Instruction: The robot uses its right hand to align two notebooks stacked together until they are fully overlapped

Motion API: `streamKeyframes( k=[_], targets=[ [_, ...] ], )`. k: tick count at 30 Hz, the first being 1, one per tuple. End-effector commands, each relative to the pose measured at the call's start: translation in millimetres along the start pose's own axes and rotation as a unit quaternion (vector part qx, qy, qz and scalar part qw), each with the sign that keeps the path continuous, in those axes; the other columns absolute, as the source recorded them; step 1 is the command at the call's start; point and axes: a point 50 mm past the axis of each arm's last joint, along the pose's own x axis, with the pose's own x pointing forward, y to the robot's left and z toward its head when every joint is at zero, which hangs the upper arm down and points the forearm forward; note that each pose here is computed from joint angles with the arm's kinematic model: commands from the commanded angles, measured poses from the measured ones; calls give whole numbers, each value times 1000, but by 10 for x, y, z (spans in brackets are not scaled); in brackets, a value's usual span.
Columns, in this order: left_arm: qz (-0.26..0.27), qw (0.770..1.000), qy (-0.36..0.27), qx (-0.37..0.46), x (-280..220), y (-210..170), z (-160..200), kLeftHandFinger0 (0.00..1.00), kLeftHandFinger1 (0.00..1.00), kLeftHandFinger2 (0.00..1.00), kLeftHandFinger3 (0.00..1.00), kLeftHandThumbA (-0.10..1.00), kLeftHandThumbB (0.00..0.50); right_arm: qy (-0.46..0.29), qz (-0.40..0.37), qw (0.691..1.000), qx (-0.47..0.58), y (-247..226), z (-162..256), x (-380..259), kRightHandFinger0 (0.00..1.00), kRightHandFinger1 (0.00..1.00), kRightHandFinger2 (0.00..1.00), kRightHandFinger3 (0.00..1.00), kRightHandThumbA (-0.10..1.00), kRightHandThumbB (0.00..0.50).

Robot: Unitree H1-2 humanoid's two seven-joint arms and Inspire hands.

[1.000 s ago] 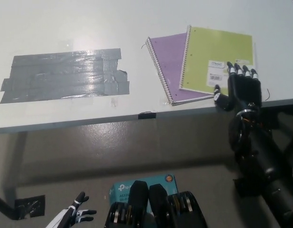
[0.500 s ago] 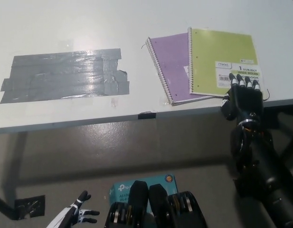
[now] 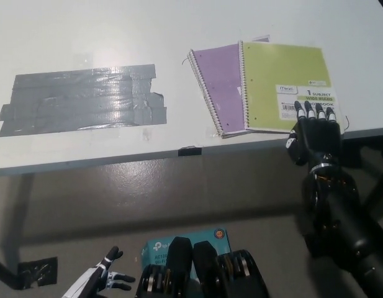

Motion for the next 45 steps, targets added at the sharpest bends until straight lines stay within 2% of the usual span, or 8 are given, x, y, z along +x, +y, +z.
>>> streamKeyframes(
  k=[1, 12, 14, 22, 30, 34, 39, 45],
  targets=[
    [-11, 1000, -27, 8, 22, -23, 106, 649, 640, 639, 1000, 1000, 500, -48, 65, 996, -29, 185, 17, -75, 1000, 1000, 1000, 1000, 1000, 393],
    [-15, 1000, -26, 2, 26, -72, 107, 629, 593, 589, 1000, 1000, 500, -99, 39, 992, -69, 142, 125, -73, 1000, 1000, 1000, 1000, 1000, 433],
    [-10, 1000, -26, 3, 32, -76, 120, 772, 643, 532, 1000, 1000, 500, -108, 35, 992, -62, 116, 194, -66, 1000, 1000, 1000, 1000, 1000, 428],
    [-16, 999, -28, -8, 24, -99, 125, 798, 669, 471, 1000, 1000, 500, -111, 29, 990, -76, -23, 353, -12, 1000, 1000, 1000, 1000, 1000, 406],
    [-16, 1000, -26, 1, -5, -123, 113, 657, 596, 519, 1000, 1000, 500, -109, 35, 989, -97, -132, 356, 47, 1000, 1000, 1000, 1000, 1000, 388],
    [-19, 999, -29, 3, 3, -146, 112, 671, 553, 433, 1000, 1000, 500, -106, 32, 987, -113, -151, 319, 64, 1000, 1000, 1000, 1000, 1000, 385],
    [-17, 999, -32, 6, 6, -164, 126, 533, 441, 322, 1000, 1000, 500, -98, 18, 987, -122, -267, 134, 124, 1000, 1000, 1000, 1000, 1000, 392],
    [-20, 999, -33, -3, 23, -169, 194, 466, 400, 308, 1000, 1000, 500, -89, 6, 985, -149, -398, -44, 207, 1000, 1000, 1000, 1000, 1000, 389]
  ],
)
